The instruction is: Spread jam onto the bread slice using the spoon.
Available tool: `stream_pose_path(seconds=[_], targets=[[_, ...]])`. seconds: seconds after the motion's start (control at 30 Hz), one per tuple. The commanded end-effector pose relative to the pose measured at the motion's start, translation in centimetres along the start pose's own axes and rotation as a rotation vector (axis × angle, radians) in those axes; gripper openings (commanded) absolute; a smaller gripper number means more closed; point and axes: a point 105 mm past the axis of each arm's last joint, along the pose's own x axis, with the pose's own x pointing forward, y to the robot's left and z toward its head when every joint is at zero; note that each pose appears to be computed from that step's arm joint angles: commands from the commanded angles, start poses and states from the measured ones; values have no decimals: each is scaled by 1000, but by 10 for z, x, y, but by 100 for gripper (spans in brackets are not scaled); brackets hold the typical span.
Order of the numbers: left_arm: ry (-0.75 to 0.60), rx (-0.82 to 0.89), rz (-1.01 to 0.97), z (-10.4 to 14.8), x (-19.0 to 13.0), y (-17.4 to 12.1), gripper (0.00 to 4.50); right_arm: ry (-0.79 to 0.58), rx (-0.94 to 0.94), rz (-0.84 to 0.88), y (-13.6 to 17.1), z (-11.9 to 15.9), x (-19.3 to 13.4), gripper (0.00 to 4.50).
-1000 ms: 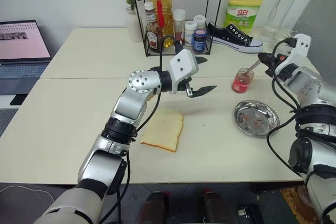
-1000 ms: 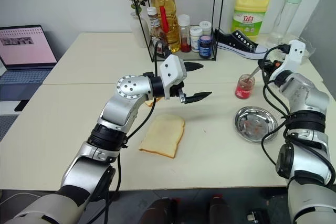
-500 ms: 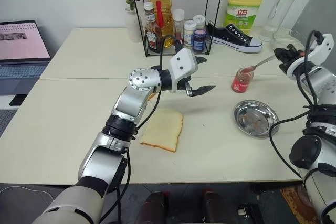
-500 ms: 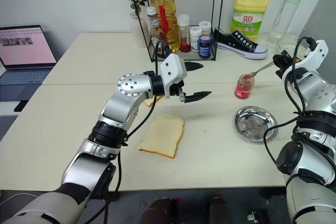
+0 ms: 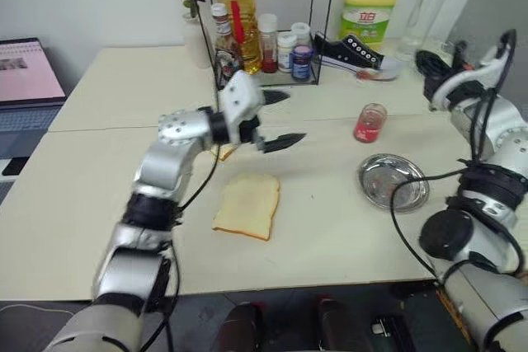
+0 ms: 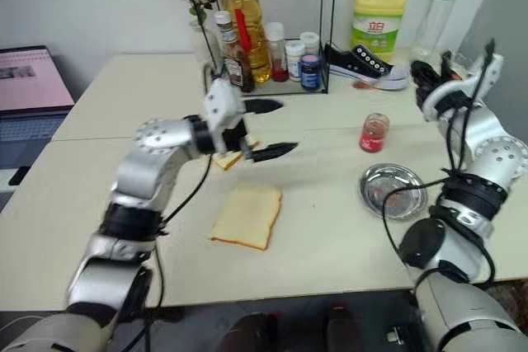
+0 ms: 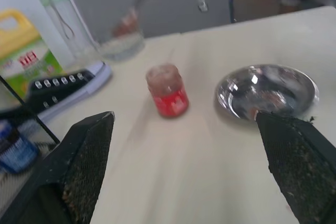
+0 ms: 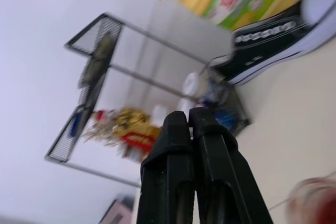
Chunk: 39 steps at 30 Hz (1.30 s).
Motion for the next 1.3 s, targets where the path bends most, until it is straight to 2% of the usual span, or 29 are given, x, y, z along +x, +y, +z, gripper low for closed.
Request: stream_pose_path(seconds=[0.03, 0.13, 0.23, 0.37, 0.47, 0.67, 0.83, 1.3], targets=[[13, 21, 29, 4, -41, -12, 450, 88, -56, 163, 50, -31, 0, 3], [50, -29, 83, -4, -70, -28, 450, 197, -117, 225, 63, -68, -4, 3], [75, -80, 112, -8, -85, -46, 450, 274, -189, 269, 69, -93, -12, 3], [212, -211, 206, -38, -129, -107, 450, 494, -379, 374, 70, -168, -36, 3], [244, -245, 272, -45, -143, -124, 450, 573, -464, 417, 61, -193, -50, 3], [230, -286, 350, -47, -144, -142, 450, 630, -549, 453, 48, -219, -64, 3], [211, -288, 372, -46, -138, -141, 450, 636, -666, 498, 43, -235, -70, 3], [196, -250, 347, -40, -123, -131, 450, 567, -869, 570, 36, -246, -64, 3]])
